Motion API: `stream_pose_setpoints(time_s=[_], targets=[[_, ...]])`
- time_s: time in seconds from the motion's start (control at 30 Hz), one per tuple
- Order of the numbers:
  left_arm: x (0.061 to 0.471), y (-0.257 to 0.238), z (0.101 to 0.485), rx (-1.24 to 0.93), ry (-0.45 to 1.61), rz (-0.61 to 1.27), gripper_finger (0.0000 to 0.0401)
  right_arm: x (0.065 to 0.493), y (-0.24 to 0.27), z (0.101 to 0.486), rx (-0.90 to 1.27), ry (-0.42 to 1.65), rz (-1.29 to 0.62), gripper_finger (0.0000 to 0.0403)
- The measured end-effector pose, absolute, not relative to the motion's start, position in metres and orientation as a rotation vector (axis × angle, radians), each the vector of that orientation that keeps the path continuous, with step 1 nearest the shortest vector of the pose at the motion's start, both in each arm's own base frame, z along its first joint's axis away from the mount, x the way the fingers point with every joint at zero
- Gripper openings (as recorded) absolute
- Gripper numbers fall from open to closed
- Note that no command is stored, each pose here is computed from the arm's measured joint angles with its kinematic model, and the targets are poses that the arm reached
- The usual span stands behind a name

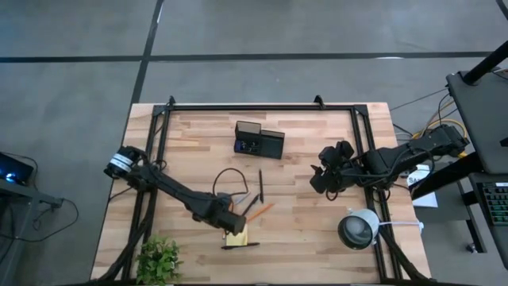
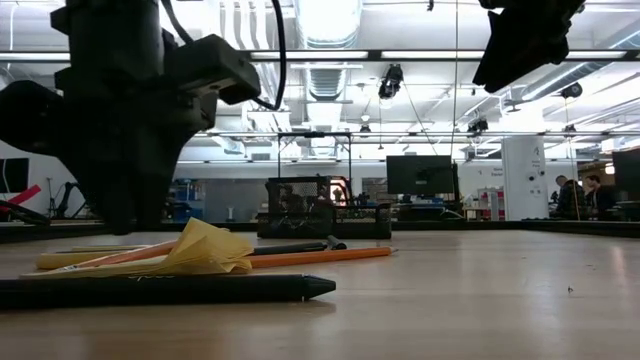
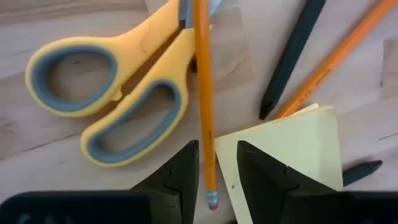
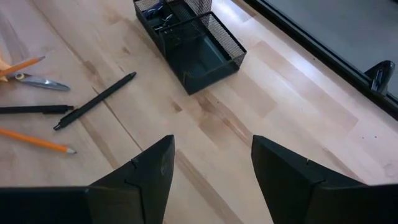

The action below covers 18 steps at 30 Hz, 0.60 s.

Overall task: Pick and place office supplies into organizer
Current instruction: Put the left orange pencil into the desk organizer

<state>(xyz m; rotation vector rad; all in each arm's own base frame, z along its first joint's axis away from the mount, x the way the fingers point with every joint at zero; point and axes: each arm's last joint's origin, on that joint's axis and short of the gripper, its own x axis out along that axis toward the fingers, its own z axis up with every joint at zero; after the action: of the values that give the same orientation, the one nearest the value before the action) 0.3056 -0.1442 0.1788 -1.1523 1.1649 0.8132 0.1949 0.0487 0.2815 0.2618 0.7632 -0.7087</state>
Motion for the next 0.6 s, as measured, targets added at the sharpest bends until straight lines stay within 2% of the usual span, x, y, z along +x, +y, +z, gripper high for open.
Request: stream_pose_setpoints(time_s=[0.6], targets=[[0.31,-0.143,0.163,-1.165,1.13,0.817,0.0093,0.195,0.049,0.281,0.24,0.769,-0.703,0.0201]])
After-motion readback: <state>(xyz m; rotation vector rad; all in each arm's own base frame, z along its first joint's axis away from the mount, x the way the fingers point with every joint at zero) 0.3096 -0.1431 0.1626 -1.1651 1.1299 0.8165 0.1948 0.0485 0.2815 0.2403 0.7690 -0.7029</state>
